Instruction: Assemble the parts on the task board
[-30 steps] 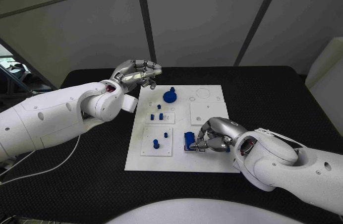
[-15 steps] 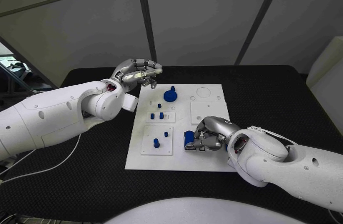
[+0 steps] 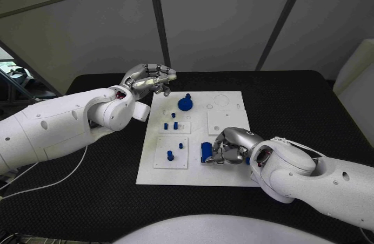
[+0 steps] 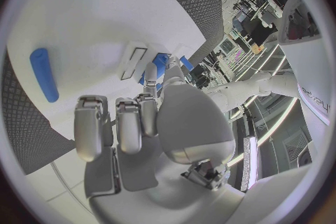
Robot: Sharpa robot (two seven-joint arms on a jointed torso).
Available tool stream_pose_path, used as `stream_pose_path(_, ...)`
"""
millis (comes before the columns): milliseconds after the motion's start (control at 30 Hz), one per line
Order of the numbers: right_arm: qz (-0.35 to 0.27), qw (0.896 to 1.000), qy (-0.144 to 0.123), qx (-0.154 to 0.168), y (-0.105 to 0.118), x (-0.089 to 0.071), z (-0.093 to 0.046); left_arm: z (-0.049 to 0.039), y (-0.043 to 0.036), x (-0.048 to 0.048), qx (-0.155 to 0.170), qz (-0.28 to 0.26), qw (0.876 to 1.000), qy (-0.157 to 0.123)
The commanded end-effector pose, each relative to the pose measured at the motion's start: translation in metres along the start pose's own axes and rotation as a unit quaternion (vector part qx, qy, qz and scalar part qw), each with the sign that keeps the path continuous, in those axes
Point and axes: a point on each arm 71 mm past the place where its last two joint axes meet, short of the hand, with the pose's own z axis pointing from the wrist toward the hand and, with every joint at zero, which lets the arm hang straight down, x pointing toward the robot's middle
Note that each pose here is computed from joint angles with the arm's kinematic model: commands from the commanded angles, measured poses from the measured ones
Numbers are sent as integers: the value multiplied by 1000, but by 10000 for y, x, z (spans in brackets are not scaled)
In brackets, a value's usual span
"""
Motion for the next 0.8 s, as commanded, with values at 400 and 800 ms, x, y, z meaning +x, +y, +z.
stream_pose_path(400, -24, 1000, -8, -11, -8, -33, -40, -4, -12, -4, 1, -3, 1000, 3)
stream_pose_path(800, 14, 999, -39, -12, -146, -148, -233, -5, -7, -12, 0, -2, 1000, 2)
